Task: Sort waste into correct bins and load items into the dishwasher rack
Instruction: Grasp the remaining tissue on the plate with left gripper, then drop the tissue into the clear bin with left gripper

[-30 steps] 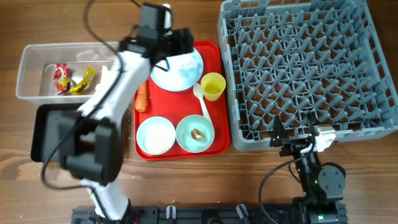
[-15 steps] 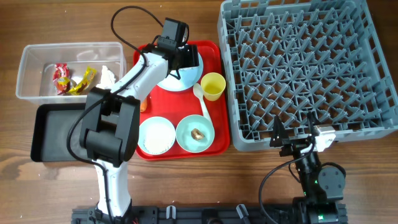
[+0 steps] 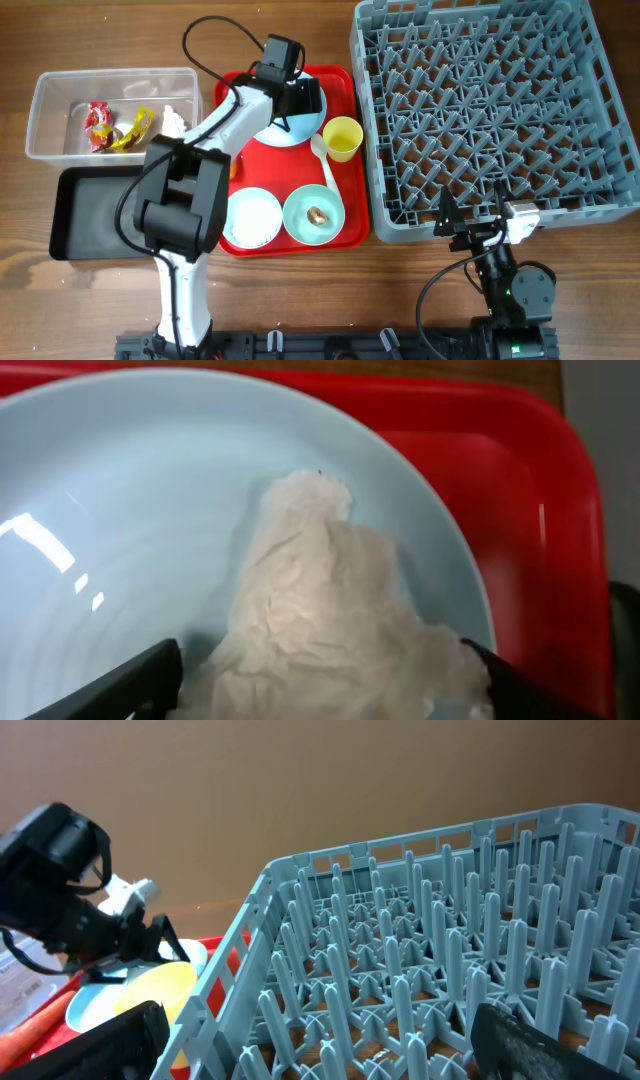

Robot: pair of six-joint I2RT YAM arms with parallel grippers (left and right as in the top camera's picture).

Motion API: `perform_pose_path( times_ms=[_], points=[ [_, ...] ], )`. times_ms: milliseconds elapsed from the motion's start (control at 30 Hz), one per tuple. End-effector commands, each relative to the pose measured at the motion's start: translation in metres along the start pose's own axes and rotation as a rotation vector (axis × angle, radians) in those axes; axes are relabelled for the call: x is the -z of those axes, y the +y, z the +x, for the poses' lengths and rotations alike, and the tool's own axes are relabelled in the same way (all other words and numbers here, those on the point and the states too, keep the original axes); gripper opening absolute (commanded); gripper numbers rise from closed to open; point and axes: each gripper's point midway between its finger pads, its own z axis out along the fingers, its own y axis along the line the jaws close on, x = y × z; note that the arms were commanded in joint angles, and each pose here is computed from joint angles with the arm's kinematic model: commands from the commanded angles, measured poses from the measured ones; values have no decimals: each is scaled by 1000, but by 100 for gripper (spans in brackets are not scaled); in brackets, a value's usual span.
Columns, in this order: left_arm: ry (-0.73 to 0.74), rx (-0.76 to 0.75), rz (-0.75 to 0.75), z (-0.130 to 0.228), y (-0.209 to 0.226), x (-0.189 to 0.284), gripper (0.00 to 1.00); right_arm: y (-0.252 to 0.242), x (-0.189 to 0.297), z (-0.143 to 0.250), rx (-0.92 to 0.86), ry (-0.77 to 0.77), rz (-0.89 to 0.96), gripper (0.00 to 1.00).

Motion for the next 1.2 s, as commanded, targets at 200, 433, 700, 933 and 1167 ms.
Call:
perform_pose_path(
  times_ms=[200,433,700,933,1167],
  points=[
    [0,-9,-25,0,7,-4,48,-1,0,-1,-6,-7,6,100],
    [-147,11,-52,-44,13,47,4,-1,0,-1,-6,-7,6,100],
    [-404,110,-163,-111,89,190,4,-1,0,-1,-6,-7,6,100],
    [-276,357,-340,-76,212,209,10,-1,0,-1,-6,-7,5,100],
    [-84,525,-302,-32,267,168,40,-1,0,-1,-6,-7,5,100]
  ],
)
